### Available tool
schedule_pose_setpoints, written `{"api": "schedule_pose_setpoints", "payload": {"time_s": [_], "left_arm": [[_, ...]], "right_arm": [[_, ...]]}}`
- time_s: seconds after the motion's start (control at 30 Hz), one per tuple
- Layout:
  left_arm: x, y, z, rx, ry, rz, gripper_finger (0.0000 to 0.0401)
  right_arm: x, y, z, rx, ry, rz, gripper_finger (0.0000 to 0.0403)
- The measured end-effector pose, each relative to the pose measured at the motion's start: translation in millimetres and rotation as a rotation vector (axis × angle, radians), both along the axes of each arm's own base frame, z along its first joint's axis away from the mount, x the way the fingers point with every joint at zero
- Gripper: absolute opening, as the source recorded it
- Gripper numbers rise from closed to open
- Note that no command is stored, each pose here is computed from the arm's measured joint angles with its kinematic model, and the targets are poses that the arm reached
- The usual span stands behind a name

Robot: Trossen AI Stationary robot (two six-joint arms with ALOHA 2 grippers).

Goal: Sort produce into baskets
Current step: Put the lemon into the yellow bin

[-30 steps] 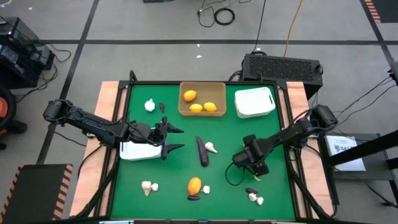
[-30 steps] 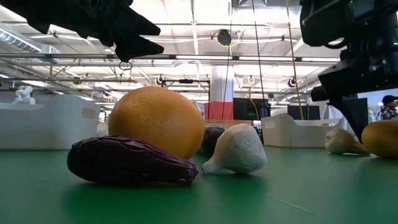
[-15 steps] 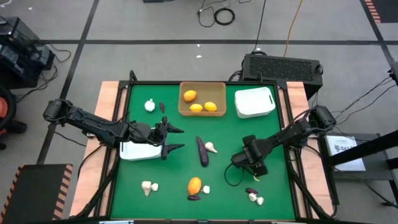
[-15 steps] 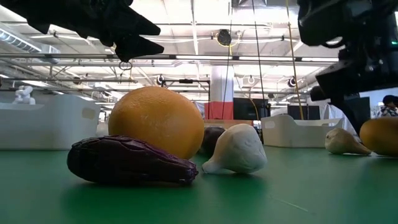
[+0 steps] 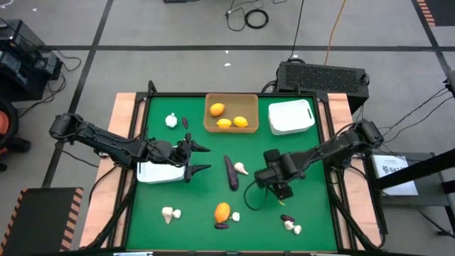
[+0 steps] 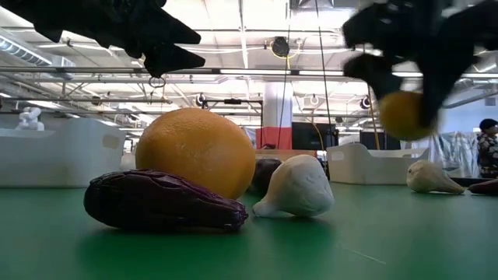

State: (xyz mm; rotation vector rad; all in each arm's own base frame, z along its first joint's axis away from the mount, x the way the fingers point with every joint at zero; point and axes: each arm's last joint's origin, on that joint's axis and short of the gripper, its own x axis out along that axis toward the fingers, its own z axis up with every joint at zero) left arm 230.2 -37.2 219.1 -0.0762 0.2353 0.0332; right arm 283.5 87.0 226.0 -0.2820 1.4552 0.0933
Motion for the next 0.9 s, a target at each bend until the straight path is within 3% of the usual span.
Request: {"api": "schedule_pose_setpoints", "payload": {"time_s": [0.37, 0.63, 0.9], "left_arm": [[0.0, 0.0, -0.1, 0.0, 0.0, 0.0, 0.0303], [-0.1, 0.0, -0.3, 0.009, 0.003, -0.002, 0.0303], [-4.9, 4.0, -10.7, 0.038, 0.124, 0.091, 0.0303]], "right_arm": [[55.0, -76.5, 29.4, -0.041, -0.411, -0.057, 0.0237], [69.4, -156.1, 45.5, -0.077, -0.69, -0.322, 0.0237], [63.8, -216.1, 39.7, -0.1, -0.752, -0.547, 0.0237]]}}
